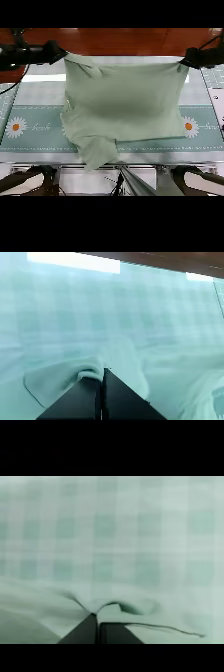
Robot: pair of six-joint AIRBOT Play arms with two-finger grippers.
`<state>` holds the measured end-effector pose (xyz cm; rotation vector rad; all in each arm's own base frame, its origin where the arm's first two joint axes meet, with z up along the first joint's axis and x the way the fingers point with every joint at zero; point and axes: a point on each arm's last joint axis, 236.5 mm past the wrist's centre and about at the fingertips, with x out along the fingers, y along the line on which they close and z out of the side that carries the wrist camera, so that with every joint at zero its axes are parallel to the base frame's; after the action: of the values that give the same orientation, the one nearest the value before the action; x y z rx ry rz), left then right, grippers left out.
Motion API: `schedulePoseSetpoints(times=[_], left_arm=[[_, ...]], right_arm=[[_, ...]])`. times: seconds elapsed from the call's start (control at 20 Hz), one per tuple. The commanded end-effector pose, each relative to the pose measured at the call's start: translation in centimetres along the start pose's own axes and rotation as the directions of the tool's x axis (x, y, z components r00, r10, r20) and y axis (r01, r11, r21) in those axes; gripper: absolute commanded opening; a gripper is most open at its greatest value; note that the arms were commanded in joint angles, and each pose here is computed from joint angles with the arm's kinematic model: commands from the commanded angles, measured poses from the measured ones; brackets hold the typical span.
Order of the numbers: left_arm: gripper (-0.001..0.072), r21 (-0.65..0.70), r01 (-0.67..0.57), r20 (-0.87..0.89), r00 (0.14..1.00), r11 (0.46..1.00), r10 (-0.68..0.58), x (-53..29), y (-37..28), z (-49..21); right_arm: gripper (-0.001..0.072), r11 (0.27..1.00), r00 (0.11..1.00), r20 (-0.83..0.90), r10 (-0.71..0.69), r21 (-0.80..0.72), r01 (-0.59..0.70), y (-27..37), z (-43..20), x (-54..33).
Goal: Fold the shirts.
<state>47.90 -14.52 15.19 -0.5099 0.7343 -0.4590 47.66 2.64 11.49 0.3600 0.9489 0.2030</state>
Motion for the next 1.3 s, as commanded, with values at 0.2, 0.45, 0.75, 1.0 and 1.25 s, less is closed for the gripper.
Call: schedulePoseSetpoints(times=[0.2, 0.45, 0.75, 1.0, 1.25], left_arm=[[0.0702, -0.132, -0.013, -0.145, 0.989, 0.991, -0.006, 6.4, 2.1, -3.1], [0.0700, 0.012, -0.429, -0.629, 0.699, 0.903, 0.341, -5.9, 16.5, -12.1], [0.0700, -0.295, -0.465, -0.699, 0.701, 0.835, 0.143, -13.2, 17.7, -24.6], [0.0700, -0.577, -0.244, -0.521, 0.845, 0.779, -0.121, -10.2, 12.3, -30.1], [0.0700, -0.553, -0.274, -0.598, 0.789, 0.787, -0.145, -8.8, 10.4, -35.0]], right_arm=[[0.0651, 0.969, 0.989, -0.040, 0.139, 0.210, -0.128, -1.3, 3.1, 8.4], [0.0627, 0.981, 0.877, -0.469, -0.110, 0.090, 0.171, -11.7, -6.9, 1.4], [0.0621, 0.906, 0.947, -0.299, -0.121, 0.357, 0.229, -13.3, -15.6, -0.6], [0.0621, 0.904, 0.992, -0.106, 0.066, 0.427, -0.015, -6.2, -20.3, -1.1], [0.0621, 0.911, 0.992, -0.100, 0.080, 0.411, -0.032, -5.0, -21.4, -2.1]])
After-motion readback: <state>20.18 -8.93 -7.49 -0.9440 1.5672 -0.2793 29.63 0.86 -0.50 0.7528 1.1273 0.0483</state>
